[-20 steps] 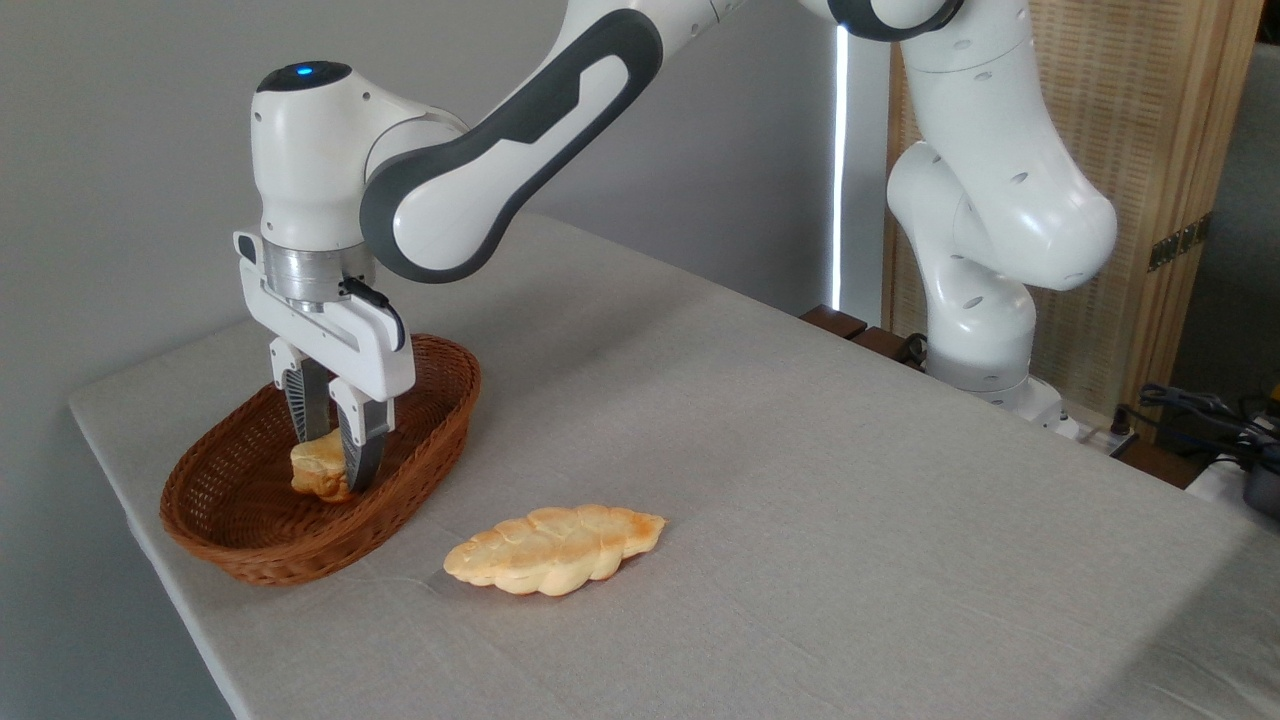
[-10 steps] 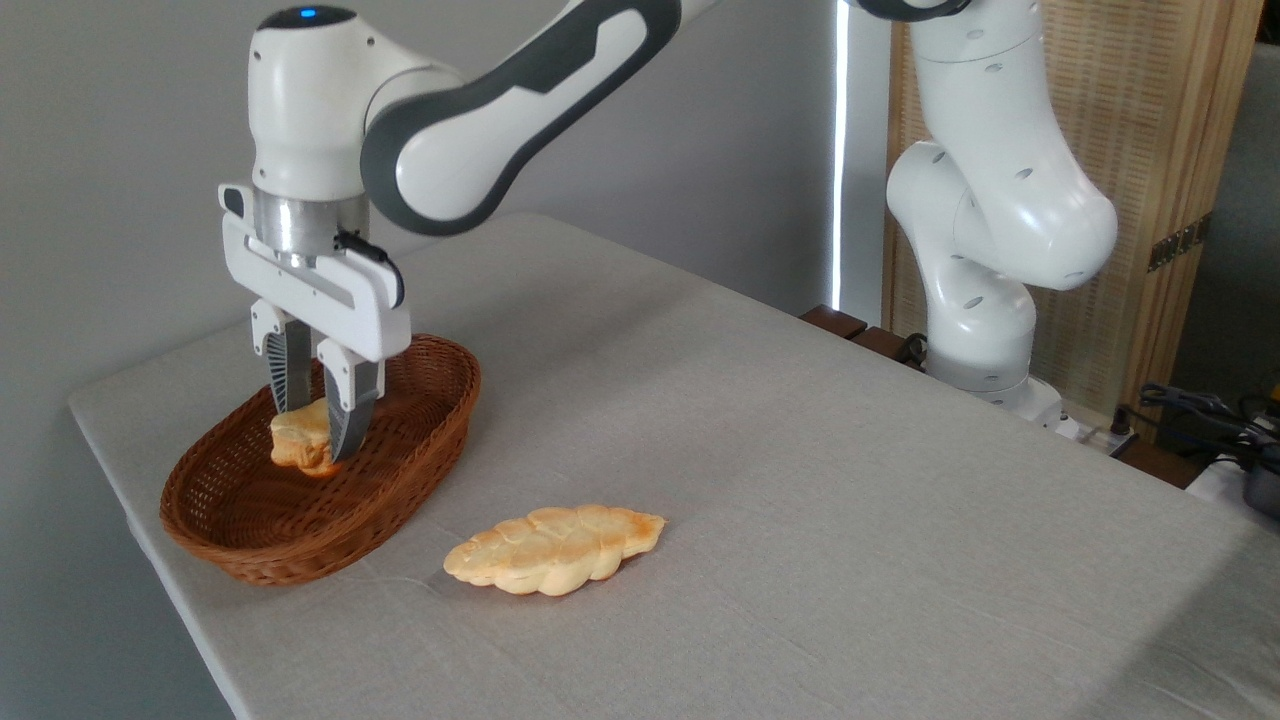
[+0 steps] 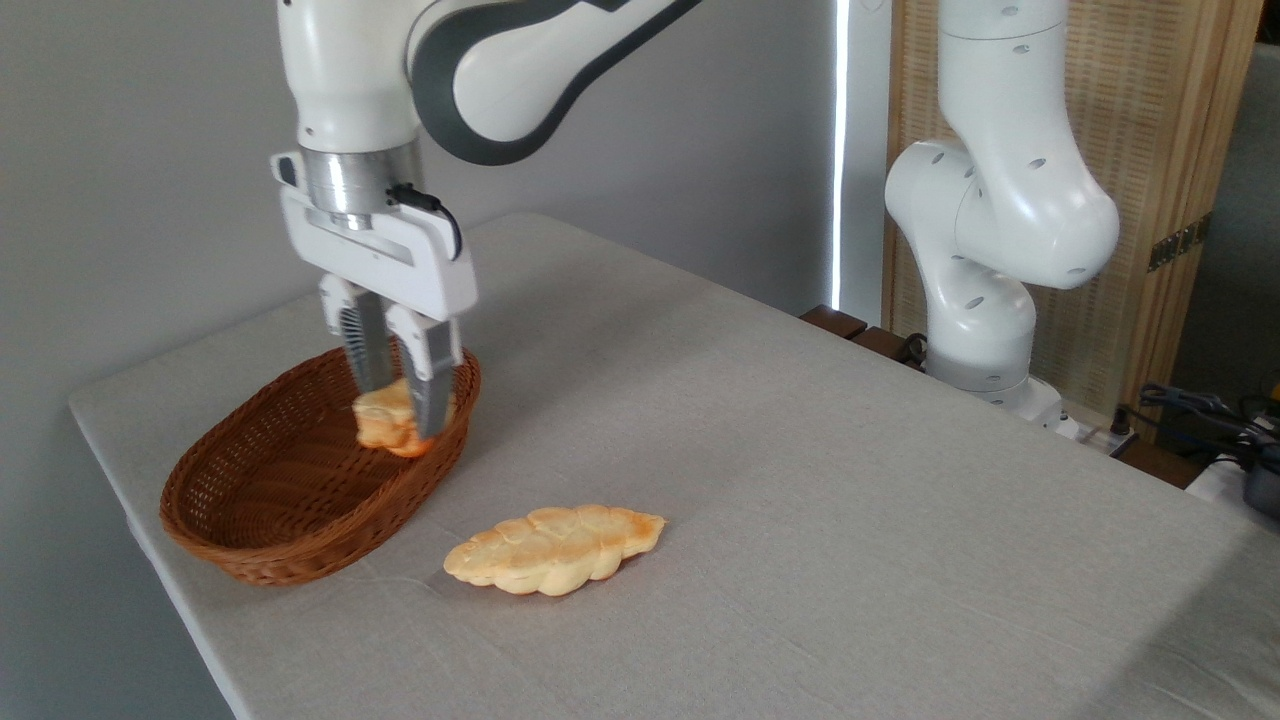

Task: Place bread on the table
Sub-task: 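Carry the roll beside the braided loaf and lower it onto the table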

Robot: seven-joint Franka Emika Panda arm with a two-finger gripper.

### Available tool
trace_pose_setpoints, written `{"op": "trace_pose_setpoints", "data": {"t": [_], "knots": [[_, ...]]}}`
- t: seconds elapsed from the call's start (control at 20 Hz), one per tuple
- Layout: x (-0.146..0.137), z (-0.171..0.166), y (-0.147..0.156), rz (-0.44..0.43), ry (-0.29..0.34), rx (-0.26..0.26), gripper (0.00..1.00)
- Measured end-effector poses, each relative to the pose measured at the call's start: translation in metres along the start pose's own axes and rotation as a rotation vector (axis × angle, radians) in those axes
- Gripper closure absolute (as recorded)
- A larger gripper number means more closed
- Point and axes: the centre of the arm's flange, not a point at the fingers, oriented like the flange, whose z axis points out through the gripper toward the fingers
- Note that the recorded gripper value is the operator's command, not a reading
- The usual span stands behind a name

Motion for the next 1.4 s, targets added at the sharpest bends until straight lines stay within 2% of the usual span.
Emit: {"op": "trace_pose_setpoints", "data": {"t": [0.2,0.25,0.3,0.35,0.4,0.45,0.7,1.15,1.4], "knots": [[-0.029,0.008,-0.008,0.101,-0.078,-0.013,0.33],[-0.037,0.011,-0.010,0.122,-0.098,-0.018,0.30],[-0.045,0.017,-0.013,0.141,-0.122,-0.027,0.24],[-0.051,0.022,-0.014,0.159,-0.142,-0.036,0.22],[-0.058,0.029,-0.015,0.175,-0.160,-0.045,0.14],[-0.064,0.038,-0.014,0.190,-0.181,-0.056,0.00],[-0.085,0.072,-0.006,0.253,-0.254,-0.099,0.00],[-0.085,0.060,-0.012,0.249,-0.231,-0.086,0.00],[-0.067,-0.002,-0.025,0.214,-0.107,-0.047,0.00]]}}
